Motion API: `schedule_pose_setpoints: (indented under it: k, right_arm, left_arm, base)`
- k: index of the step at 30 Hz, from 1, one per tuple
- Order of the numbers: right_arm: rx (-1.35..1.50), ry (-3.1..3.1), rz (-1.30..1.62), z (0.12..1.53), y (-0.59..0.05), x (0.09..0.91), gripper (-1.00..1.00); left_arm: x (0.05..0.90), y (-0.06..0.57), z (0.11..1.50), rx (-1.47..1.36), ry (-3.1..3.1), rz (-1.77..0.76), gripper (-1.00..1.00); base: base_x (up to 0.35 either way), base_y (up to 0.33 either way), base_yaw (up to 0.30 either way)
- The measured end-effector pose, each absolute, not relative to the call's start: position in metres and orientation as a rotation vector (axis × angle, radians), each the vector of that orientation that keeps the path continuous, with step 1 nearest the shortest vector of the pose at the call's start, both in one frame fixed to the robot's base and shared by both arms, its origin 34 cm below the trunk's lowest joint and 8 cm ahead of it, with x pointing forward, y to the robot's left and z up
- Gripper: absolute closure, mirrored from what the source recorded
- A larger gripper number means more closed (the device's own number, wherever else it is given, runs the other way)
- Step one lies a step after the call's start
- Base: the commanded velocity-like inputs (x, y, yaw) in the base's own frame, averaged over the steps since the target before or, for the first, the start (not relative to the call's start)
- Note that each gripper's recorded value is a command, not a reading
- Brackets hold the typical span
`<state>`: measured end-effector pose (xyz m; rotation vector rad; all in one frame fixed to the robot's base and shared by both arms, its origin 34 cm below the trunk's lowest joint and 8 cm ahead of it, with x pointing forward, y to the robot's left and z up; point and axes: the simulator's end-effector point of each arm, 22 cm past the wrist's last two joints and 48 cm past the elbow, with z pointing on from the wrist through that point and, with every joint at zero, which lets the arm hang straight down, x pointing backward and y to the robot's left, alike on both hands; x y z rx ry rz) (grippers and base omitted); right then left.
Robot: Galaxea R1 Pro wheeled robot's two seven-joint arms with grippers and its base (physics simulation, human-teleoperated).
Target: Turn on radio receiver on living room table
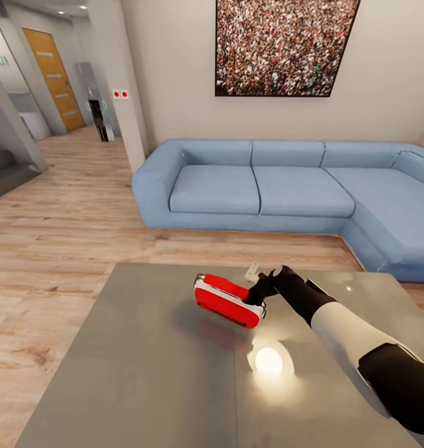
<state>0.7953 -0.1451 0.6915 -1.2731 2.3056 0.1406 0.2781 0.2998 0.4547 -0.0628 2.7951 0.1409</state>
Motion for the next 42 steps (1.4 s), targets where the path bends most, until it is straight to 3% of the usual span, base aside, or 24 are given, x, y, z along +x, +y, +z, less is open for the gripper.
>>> schedule_pose_setpoints:
  k: [42]
  right_arm:
    - [-1.258,2.248,0.097,0.768,-0.145,0.803,1.0]
  left_arm:
    - [0.304,0.298,0.496,-0.063,2.728,0.129,-1.0]
  base:
    - [0.0,0.0,0.0]
